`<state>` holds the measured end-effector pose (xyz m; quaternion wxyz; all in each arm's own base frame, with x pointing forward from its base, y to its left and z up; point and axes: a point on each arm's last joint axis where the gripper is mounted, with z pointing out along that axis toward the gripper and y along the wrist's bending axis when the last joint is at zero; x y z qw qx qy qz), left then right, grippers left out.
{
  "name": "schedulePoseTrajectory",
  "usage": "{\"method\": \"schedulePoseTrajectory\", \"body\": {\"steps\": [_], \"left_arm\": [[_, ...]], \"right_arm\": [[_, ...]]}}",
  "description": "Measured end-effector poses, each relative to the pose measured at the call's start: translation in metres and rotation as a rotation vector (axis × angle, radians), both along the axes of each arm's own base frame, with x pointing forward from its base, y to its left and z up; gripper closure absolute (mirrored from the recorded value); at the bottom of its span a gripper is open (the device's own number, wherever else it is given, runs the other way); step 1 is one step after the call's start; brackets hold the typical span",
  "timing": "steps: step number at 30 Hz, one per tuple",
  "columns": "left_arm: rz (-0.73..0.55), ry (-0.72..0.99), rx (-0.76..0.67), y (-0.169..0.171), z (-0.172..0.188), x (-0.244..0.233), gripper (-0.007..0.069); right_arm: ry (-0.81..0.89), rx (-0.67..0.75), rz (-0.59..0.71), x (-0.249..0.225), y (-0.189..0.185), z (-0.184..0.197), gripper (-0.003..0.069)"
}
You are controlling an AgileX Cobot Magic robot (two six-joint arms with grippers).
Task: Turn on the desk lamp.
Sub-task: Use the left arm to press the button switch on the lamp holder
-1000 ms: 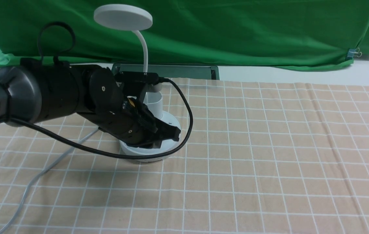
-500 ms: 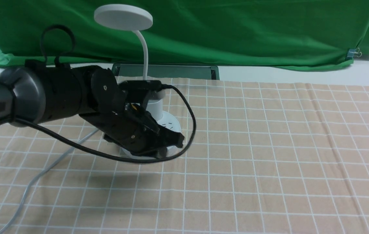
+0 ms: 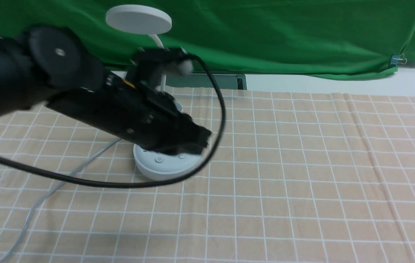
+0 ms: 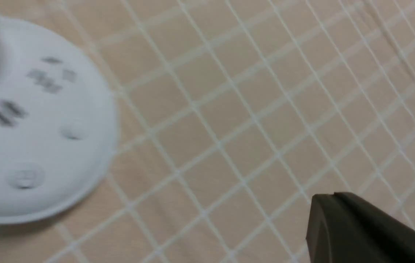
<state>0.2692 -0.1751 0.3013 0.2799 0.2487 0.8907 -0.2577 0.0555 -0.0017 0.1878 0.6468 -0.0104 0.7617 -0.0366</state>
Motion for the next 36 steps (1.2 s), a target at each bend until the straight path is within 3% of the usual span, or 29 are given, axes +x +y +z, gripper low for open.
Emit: {"method": "schedulePoseTrajectory", "body": {"steps": [7, 23, 36], "left_arm": [[0.061, -0.031, 0.034, 0.013, 0.01, -0.011, 0.0624], [0.196, 0.161, 0.13, 0.036, -0.083, -0.042, 0.0624], [0.339, 0.116, 0.065, 0.029, -0.087, -0.014, 0.0624]], "right_arm": [[0.0, 0.0, 0.0, 0.0, 0.0, 0.0, 0.0419], [0.0, 0.0, 0.0, 0.0, 0.0, 0.0, 0.0419], [0.0, 0.0, 0.0, 0.0, 0.0, 0.0, 0.0419]]}}
